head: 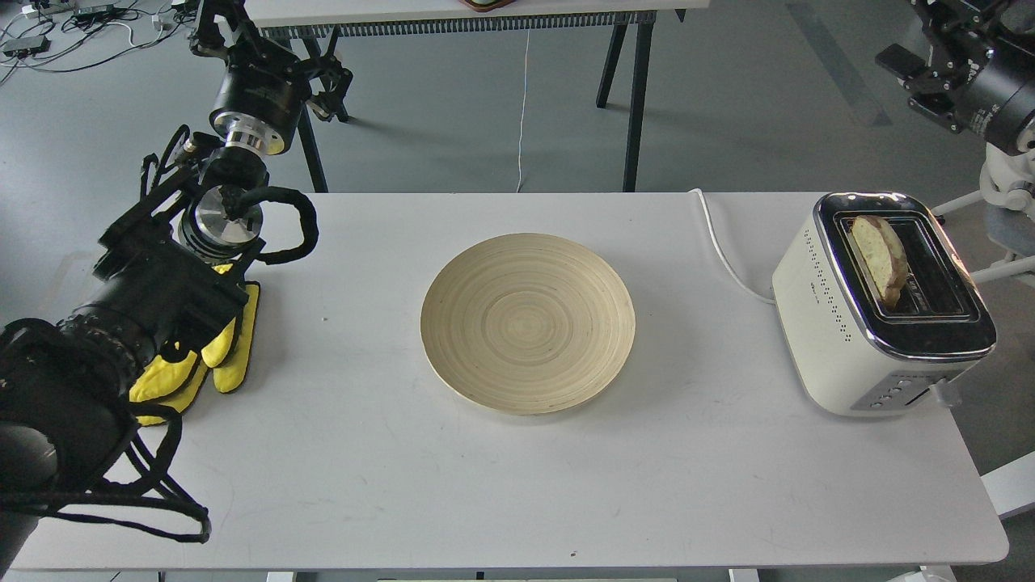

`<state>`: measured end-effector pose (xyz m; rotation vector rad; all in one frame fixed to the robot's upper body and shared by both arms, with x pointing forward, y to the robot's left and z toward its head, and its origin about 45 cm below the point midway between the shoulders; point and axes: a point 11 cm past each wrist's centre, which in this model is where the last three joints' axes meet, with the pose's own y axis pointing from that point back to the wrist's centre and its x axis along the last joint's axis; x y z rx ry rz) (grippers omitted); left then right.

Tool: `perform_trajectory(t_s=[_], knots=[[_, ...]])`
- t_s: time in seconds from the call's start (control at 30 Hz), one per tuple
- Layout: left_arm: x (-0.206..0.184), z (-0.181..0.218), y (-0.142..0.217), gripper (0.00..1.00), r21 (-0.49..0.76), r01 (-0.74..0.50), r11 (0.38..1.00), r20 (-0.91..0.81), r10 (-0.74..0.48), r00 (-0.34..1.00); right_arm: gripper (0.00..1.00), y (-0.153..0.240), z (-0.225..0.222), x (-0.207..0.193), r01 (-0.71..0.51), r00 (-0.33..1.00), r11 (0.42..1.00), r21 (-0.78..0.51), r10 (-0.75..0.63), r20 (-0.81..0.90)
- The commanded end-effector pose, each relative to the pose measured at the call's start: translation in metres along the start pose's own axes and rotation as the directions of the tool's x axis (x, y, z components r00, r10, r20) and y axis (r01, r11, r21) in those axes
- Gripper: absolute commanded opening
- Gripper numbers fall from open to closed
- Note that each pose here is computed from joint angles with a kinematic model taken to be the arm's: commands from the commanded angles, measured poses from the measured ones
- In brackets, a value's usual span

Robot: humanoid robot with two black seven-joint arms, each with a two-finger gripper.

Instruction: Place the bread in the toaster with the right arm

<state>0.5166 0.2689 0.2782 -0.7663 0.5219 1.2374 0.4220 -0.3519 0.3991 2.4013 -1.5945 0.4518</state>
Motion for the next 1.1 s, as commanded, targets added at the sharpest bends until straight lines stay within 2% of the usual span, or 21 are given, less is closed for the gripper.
perform_trajectory(t_s=[0.0,0.17,0.23,0.33,0.47,0.57,0.73,1.07], knots=[[0.0,0.0,0.0,1.0,0.0,0.0,1.0,0.0,0.0,1.0,1.0,-0.021,-0.008,-0.006,-0.031,0.984,0.998,0.061,0.02,0.174],[0.0,0.0,0.0,1.0,-0.001,-0.003,1.0,0.001,0.003,1.0,1.0,-0.051,0.004,-0.011,-0.097,0.881,0.992,0.075,0.051,0.47],[0.0,0.0,0.0,1.0,0.0,-0.003,1.0,0.001,0.003,1.0,1.0,-0.062,0.01,-0.017,-0.088,0.803,0.991,0.101,0.01,0.596],[0.0,0.0,0.0,1.0,-0.001,-0.002,1.0,0.0,0.002,1.0,1.0,-0.084,0.018,-0.032,-0.081,0.698,0.985,0.154,-0.054,0.714],[0.0,0.0,0.0,1.0,-0.002,-0.002,1.0,-0.002,0.002,1.0,1.0,-0.106,0.039,-0.031,-0.192,0.57,0.972,0.132,0.001,0.822],[0.0,0.001,0.0,1.0,-0.003,-0.002,1.0,-0.003,0.002,1.0,1.0,-0.11,0.053,-0.028,-0.252,0.486,0.96,0.12,0.018,0.874],[0.001,0.002,0.0,1.0,-0.009,-0.009,1.0,-0.005,0.009,1.0,1.0,-0.107,0.076,-0.025,-0.282,0.43,0.952,0.12,0.014,0.903],[0.001,0.002,-0.001,1.0,-0.012,-0.009,1.0,-0.007,0.009,1.0,1.0,-0.107,0.074,-0.03,-0.262,0.43,0.952,0.161,-0.034,0.902]])
